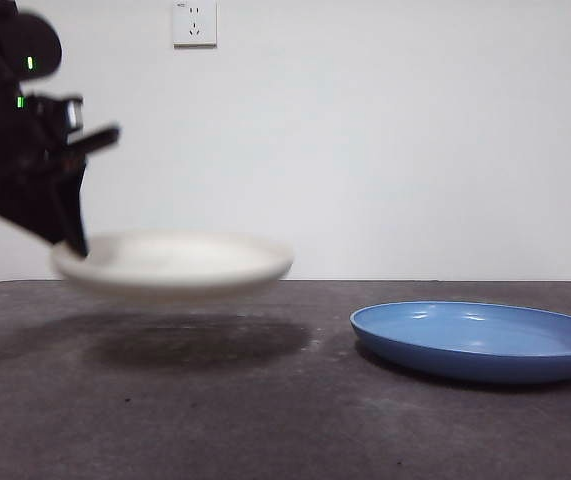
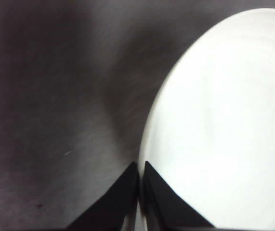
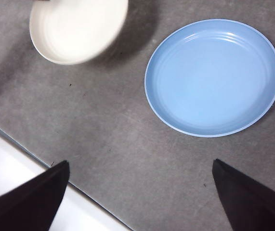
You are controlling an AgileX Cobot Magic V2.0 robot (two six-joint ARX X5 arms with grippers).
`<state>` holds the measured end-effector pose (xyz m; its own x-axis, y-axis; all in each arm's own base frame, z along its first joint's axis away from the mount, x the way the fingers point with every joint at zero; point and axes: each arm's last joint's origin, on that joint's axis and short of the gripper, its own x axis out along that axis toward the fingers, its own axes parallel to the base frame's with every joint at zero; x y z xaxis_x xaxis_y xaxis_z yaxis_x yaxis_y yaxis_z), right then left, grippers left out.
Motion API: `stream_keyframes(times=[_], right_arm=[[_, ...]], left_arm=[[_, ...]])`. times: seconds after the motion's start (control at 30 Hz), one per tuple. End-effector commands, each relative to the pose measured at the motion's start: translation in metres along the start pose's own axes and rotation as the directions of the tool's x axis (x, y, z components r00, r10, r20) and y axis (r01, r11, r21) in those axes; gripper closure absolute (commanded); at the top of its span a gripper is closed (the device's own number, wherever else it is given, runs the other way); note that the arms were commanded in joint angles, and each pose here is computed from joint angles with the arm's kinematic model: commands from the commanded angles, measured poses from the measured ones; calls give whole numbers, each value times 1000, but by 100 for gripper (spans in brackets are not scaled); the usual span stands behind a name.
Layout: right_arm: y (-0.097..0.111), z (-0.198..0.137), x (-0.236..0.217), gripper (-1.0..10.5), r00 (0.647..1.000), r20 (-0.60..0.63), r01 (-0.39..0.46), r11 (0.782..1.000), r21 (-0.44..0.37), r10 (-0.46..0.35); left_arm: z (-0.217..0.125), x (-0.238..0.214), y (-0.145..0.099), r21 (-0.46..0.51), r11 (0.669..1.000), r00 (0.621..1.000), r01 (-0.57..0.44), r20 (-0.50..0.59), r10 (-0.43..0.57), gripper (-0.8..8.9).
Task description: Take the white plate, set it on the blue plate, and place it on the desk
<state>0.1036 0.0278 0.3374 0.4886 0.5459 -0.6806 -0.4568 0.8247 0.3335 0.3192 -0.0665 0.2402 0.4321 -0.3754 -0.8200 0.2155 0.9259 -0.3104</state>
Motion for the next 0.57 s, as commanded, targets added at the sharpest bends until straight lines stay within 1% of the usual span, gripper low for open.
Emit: stream_keyframes(times=[0.03, 0.2, 0.4, 0.5, 0.57], right_arm=[[2, 5, -3, 472, 1000, 21, -2, 1000, -17, 2], [2, 5, -3, 472, 1000, 21, -2, 1000, -16, 2], [4, 3, -7, 472, 999, 41, 2, 1000, 0, -2], [5, 1, -10, 472, 998, 57, 16, 1000, 5, -16], [6, -1, -13, 471, 996, 71, 46, 999, 12, -47]], left_arm=[[8, -11, -14, -17, 999, 998, 37, 48, -36, 803], [13, -15, -46, 39, 995, 993, 92, 74, -94, 803], [17, -10, -90, 88, 979, 971, 185, 137, -196, 803], [21, -4, -108, 118, 971, 967, 209, 125, -224, 803], [24, 3, -118, 131, 966, 965, 223, 108, -237, 803]])
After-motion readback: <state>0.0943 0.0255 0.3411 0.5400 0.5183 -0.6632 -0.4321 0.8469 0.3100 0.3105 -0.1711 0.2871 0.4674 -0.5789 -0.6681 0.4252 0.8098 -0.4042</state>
